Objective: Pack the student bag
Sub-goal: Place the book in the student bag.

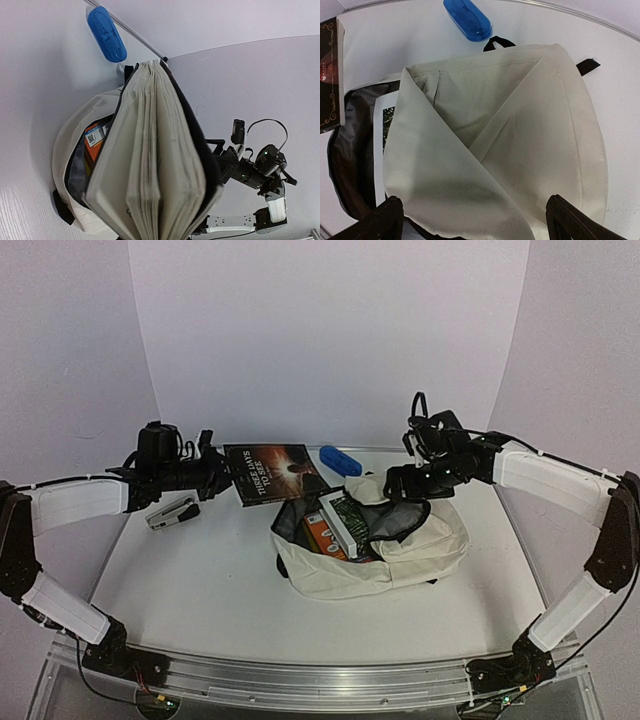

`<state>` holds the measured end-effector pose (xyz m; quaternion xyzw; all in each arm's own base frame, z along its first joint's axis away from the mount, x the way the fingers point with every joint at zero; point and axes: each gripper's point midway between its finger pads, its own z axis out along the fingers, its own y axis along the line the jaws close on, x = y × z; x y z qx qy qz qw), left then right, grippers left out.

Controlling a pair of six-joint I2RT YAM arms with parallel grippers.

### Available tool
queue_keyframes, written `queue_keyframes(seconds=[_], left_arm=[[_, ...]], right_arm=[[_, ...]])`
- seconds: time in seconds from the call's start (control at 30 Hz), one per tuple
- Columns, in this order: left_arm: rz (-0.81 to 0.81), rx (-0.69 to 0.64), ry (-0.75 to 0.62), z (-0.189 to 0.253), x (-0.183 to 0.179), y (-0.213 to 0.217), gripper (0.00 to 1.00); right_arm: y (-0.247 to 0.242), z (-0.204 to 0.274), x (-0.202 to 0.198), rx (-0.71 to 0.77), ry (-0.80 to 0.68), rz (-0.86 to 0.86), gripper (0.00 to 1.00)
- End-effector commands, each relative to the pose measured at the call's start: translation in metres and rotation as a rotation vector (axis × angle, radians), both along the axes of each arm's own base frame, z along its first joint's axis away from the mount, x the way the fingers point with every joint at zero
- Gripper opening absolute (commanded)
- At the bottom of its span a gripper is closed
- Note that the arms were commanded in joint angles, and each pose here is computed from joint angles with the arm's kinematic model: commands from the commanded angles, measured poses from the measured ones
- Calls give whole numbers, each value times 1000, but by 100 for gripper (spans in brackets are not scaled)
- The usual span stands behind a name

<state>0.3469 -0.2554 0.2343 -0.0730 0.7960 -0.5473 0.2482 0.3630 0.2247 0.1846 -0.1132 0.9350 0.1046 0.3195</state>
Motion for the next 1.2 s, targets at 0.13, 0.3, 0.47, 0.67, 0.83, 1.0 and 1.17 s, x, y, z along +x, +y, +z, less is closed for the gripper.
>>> queue_keyframes(seconds=[0.13,0.3,0.47,0.67,0.83,1.0,1.17], left_arm=[[-70,-60,-23,19,-9,-8,0],[-102,-57,41,3,-20,-12,0],[-109,-45,97,-15,-29,-12,0],[-122,-61,99,-16,-35,-22,0],[-182,-100,94,-15,-41,-50,0],[-200,-138,94,-13,-41,-63,0],[-224,-146,124,-20,-41,-76,0]], right_arm=[[29,-20,-14,84,112,130,76],[41,2,-14,170,102,141,25],[51,53,-12,283,25,152,1],[55,98,-7,376,-54,135,0],[60,122,-9,446,-83,145,0],[61,135,-13,481,-102,150,0],[61,145,-15,507,-118,158,0]])
